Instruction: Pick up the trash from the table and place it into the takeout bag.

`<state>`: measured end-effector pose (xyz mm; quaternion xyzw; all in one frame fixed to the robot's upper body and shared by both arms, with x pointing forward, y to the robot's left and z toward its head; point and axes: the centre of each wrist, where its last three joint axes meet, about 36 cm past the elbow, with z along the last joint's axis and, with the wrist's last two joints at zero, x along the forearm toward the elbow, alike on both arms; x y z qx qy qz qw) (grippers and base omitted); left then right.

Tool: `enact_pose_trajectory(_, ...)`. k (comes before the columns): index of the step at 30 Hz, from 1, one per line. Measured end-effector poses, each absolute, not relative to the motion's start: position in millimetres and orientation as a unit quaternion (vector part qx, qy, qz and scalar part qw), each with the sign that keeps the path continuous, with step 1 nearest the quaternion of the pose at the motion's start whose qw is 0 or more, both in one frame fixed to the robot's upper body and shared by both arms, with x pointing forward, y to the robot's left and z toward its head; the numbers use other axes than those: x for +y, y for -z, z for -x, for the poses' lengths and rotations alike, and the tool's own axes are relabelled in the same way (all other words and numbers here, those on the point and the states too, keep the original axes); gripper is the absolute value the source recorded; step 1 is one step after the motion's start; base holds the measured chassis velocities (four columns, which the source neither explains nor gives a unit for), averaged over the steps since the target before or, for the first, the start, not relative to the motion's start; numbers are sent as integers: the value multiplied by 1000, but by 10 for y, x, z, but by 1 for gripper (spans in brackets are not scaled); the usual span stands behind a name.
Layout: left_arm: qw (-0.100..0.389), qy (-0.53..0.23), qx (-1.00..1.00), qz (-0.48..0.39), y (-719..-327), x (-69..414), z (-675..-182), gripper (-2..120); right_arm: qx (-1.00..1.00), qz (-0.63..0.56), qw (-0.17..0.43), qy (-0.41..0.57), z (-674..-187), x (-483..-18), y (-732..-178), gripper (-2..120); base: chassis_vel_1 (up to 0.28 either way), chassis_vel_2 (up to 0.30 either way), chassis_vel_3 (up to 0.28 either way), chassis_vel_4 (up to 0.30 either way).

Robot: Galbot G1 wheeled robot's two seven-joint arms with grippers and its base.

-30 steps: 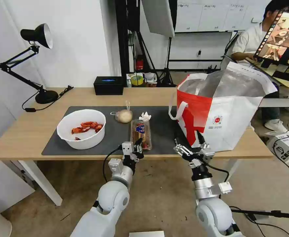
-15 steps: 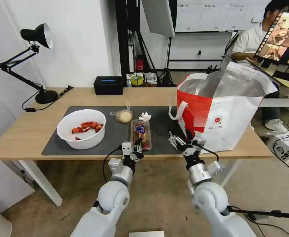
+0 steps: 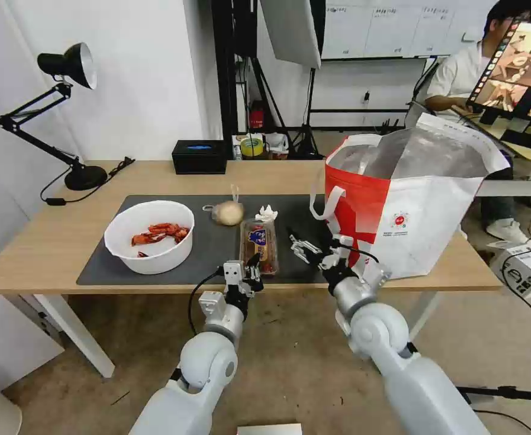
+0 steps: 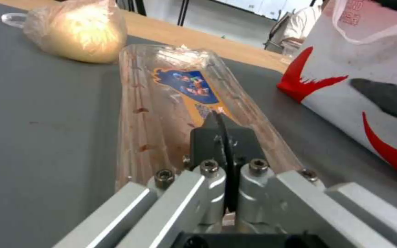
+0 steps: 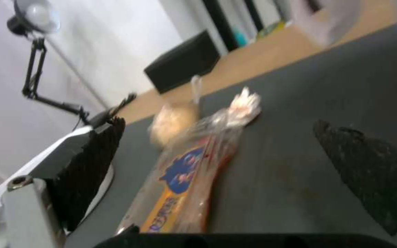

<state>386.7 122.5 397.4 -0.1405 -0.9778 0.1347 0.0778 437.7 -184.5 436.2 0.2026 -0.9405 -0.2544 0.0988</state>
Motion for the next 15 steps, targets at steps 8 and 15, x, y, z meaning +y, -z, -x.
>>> enact_pose_trajectory(8,80,-135,-978,137,-3955,1246,-3854,0,-935,-206,146,250,-4631,-1705,-4301,100,0,0,0,0)
enact_pose_trajectory(15,81,-137,-978,135,-3939,1248,-3839,0,-929,-206,165,257,-4716,-1582,-4239,100,0,0,0,0)
